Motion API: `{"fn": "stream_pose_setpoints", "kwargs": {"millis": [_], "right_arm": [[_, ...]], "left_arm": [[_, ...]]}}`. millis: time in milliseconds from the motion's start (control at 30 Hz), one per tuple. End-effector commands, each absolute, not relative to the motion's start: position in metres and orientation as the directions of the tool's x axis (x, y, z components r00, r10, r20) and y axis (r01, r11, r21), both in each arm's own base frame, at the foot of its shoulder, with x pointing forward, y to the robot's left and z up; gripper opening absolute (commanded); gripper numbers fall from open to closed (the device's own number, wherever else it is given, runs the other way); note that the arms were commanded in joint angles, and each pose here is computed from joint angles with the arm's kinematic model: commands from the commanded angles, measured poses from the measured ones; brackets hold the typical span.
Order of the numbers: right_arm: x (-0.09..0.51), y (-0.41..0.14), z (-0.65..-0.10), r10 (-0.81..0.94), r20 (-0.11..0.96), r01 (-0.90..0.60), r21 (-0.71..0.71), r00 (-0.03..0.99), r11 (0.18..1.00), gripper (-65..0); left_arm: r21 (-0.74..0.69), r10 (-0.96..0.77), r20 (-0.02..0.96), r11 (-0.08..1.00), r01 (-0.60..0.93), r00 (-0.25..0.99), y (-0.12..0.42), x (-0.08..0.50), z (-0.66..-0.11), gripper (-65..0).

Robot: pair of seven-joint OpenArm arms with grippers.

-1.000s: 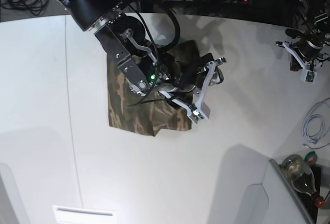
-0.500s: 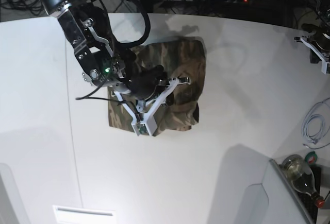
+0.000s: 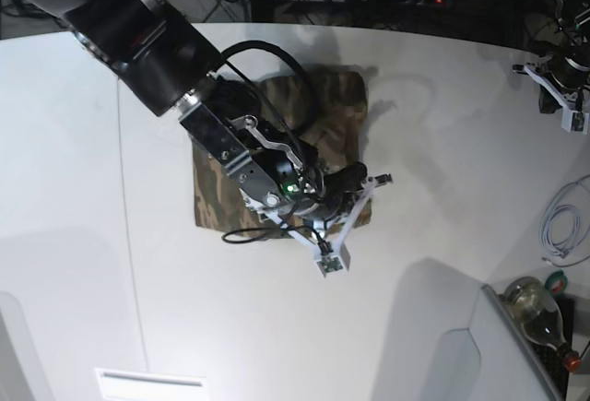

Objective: Layout the t-shirt on the table in an organized manner, then fold the t-shirt properly
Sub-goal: 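Release the left gripper and press the stacked fold flat with the right gripper, then grasp the folded shirt's sides with both grippers and flip it over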

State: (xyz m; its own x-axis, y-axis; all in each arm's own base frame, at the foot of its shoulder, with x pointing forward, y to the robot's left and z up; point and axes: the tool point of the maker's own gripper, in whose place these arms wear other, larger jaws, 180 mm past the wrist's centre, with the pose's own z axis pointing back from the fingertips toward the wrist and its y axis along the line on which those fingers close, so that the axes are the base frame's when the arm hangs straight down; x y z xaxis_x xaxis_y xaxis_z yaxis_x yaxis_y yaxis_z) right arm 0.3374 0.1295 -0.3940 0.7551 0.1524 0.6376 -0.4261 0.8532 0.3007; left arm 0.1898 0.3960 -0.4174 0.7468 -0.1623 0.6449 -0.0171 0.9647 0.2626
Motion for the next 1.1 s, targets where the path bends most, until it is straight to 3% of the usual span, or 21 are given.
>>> {"fn": "stream_pose_setpoints", "kwargs": {"millis": [0,233,533,700,900,1067], "right_arm": [[0.341,0.136,-0.369,0.127,0.676,-0.451,0.328,0.726,0.83,-65.0],[0.319,0.047,-0.357,-0.107,0.608,-0.192,0.407,0.787,0.893,-65.0],[0.254,-0.014,-0.408,-0.157,0.493,-0.044,0.372,0.856,0.927,-64.8],[0.234,-0.019,-0.421,-0.162,0.452,-0.016,0.364,0.877,0.931,-64.8],[0.226,-0.039,-0.437,-0.134,0.427,-0.006,0.31,0.894,0.951,-64.8],[0.218,-0.058,-0.47,-0.141,0.395,0.04,0.252,0.908,0.967,-64.8]], "left_arm": [[0.287,-0.188,0.661,0.958,-0.013,0.726,0.403,0.194,-0.405,-65.0],[0.163,-0.122,0.763,0.987,-0.006,0.635,0.344,0.216,-0.392,-65.0],[-0.041,-0.131,0.827,0.955,0.292,0.547,0.176,0.279,-0.374,-65.0],[-0.118,-0.235,0.771,0.861,0.495,0.592,0.078,0.269,-0.412,-65.0],[-0.149,-0.28,0.657,0.862,0.484,0.7,0.074,0.256,-0.473,-65.0],[-0.126,-0.298,0.638,0.869,0.478,0.71,0.1,0.25,-0.489,-65.0]]}}
